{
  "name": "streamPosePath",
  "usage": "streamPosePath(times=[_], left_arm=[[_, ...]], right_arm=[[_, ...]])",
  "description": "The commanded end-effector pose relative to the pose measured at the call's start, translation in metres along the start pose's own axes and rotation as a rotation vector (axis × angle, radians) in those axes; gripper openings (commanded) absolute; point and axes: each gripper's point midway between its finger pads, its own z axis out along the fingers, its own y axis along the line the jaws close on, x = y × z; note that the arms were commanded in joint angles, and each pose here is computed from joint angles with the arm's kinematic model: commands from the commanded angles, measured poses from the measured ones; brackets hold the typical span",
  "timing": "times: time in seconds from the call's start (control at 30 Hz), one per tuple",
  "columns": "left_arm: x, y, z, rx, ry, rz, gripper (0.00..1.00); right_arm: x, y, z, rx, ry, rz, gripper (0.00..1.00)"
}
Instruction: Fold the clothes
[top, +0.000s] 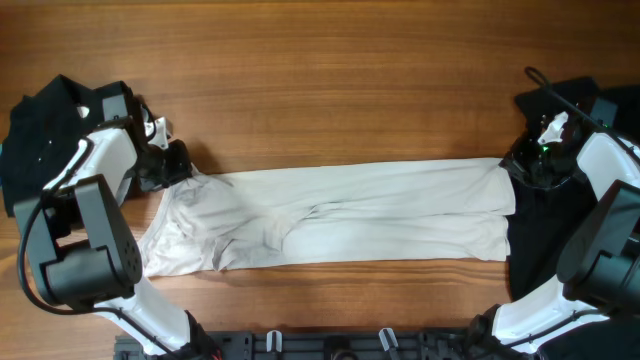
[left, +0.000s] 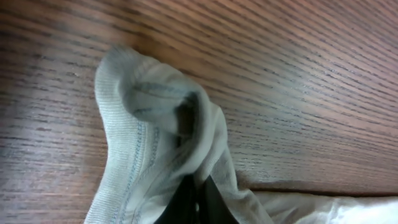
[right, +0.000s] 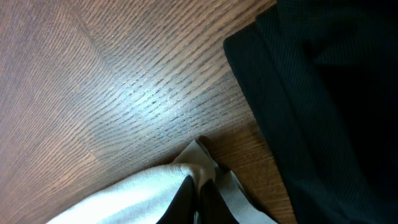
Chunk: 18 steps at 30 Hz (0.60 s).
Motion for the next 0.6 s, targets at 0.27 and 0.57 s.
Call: streamPosePath(times=[0.27, 0.57], left_arm=[[-0.025, 0.039, -0.037, -0.052, -0.082, -0.144, 0.19], [-0.044, -0.025, -0.114, 0.174, -0.161, -0.077, 0.31]], right_arm=[[-0.008, 0.006, -0.003, -0.022, -0.021, 0.004, 0.05], [-0.03, 0.051, -0.051, -0.166, -0.157, -0.183, 0.46]])
